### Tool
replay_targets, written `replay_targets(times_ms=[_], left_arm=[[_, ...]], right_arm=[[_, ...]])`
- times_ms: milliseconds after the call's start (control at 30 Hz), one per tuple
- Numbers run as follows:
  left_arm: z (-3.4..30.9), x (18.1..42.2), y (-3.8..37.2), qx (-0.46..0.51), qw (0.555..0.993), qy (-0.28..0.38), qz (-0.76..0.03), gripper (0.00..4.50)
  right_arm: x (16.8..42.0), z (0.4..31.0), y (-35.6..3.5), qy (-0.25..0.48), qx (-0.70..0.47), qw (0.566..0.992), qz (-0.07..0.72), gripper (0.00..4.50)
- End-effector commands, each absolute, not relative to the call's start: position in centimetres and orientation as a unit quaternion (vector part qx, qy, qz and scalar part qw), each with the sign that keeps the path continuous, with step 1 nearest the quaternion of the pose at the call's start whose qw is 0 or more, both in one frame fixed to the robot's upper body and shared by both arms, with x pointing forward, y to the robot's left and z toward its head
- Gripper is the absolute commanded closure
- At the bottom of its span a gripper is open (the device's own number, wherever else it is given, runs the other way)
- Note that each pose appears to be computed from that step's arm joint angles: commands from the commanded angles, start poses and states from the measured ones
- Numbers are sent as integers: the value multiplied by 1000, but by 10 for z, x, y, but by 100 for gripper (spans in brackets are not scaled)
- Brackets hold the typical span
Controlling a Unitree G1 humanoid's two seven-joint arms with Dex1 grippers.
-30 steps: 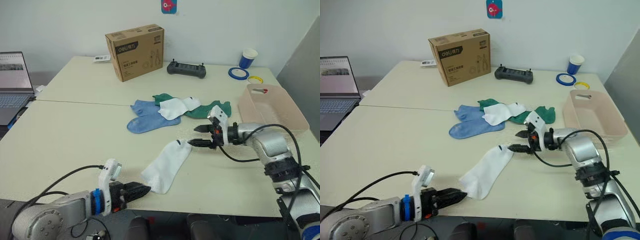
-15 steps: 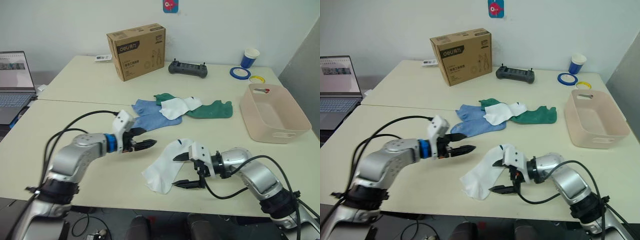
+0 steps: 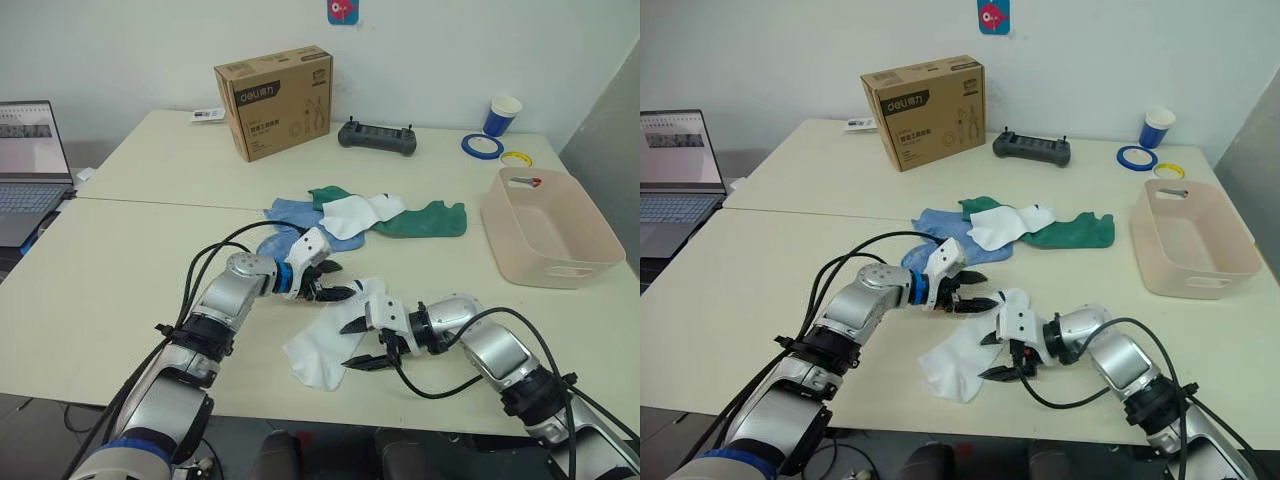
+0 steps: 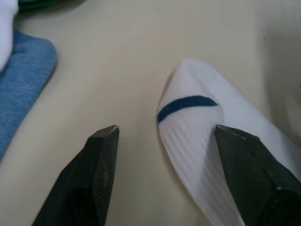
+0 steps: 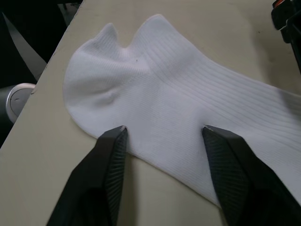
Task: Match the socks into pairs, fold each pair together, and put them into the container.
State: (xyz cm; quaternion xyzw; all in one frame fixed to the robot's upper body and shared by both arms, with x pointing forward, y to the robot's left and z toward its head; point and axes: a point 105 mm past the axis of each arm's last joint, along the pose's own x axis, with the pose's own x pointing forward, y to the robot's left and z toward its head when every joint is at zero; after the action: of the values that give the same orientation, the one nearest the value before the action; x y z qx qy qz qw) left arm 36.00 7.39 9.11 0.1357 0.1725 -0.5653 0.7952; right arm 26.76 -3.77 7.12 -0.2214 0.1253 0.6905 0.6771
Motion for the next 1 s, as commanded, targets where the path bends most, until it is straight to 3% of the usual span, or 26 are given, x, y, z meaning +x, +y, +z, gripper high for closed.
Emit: replay_targets(times_ms=[33, 167, 267, 667, 1000], left_arm=[[98, 359, 72, 152, 787, 159, -577, 228], [97, 360, 74, 157, 788, 157, -575, 357], [97, 363, 74, 153, 797, 152, -564, 448], [94, 349, 93, 131, 838, 150, -509, 448], [95, 311, 114, 108, 867, 165, -458, 448]], right_arm=[[266, 73, -37, 124, -216, 676, 694, 305], [265, 76, -41, 123, -219, 670, 698, 445], [265, 78, -42, 120, -221, 668, 700, 450], [273, 93, -56, 116, -233, 659, 705, 450], [291, 99, -66, 106, -288, 635, 709, 450]])
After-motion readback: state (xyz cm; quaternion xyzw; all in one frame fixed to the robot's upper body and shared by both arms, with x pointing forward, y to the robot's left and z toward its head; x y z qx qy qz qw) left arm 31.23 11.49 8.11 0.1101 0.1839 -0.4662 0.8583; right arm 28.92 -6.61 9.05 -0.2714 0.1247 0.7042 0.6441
